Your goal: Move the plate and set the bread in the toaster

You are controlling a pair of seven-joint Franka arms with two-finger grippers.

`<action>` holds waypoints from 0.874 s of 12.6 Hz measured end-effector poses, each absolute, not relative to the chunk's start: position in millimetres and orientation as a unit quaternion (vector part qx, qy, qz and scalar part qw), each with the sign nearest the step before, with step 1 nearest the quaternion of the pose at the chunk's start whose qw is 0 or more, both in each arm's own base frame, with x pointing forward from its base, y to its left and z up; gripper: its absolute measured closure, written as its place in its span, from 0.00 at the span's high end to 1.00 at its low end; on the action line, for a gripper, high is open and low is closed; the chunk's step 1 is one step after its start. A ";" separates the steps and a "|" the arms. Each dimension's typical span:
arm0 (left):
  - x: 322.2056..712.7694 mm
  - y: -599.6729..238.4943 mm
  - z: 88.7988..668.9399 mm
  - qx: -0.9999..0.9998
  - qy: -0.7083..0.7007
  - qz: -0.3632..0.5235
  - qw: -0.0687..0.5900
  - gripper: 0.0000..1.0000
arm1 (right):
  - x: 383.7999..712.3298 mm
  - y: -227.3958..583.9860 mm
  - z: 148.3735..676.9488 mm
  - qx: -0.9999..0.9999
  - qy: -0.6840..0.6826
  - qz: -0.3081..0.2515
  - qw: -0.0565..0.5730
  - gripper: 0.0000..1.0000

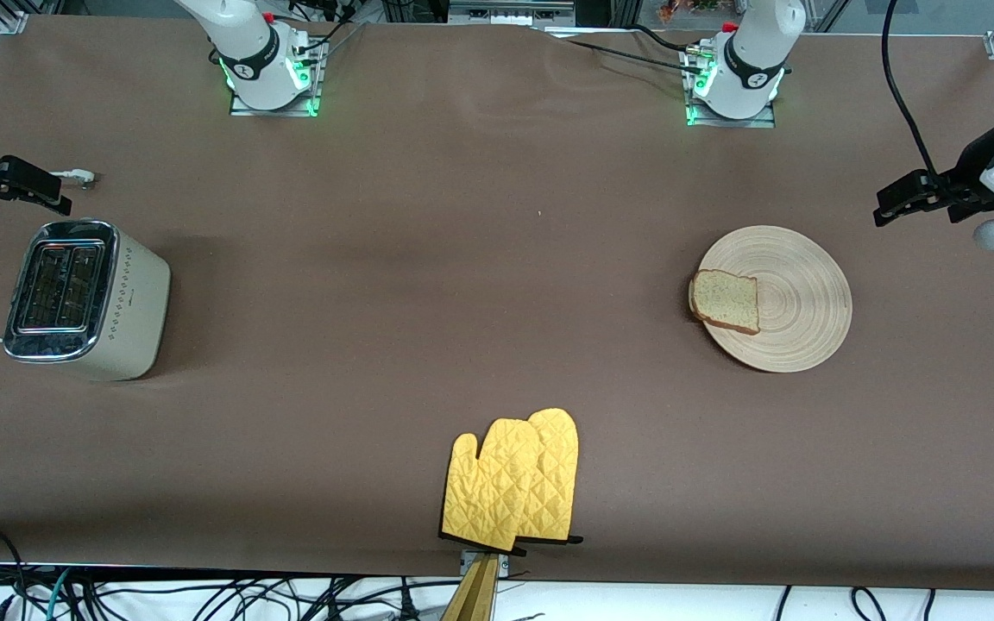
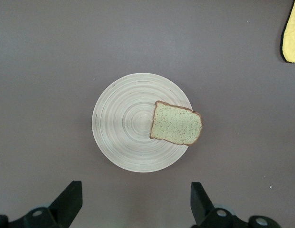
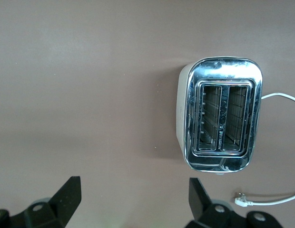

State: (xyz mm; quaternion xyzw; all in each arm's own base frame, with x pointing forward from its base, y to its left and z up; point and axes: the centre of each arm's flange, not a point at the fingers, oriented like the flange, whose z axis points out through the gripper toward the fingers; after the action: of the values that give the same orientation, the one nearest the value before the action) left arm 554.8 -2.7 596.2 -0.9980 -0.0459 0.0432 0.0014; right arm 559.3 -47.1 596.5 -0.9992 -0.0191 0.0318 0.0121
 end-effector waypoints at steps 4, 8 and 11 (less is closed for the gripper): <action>548.4 -1.6 608.8 -0.998 -0.047 0.033 0.001 1.00 | 559.2 -47.4 596.4 -0.999 -0.019 0.032 0.012 1.00; 546.1 53.3 602.4 -0.999 -0.030 0.041 -0.004 1.00 | 559.1 -47.9 596.4 -0.999 -0.018 0.032 0.012 1.00; 548.9 124.9 561.3 -0.996 -0.027 0.070 -0.052 1.00 | 559.1 -48.1 596.3 -0.999 -0.018 0.032 0.012 1.00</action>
State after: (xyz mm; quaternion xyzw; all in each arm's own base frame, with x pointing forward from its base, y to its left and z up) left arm 548.9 124.9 561.3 -0.9959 -0.0272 0.0696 -0.0519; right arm 559.1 -48.1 596.3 -0.9992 -0.0181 0.0323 0.0121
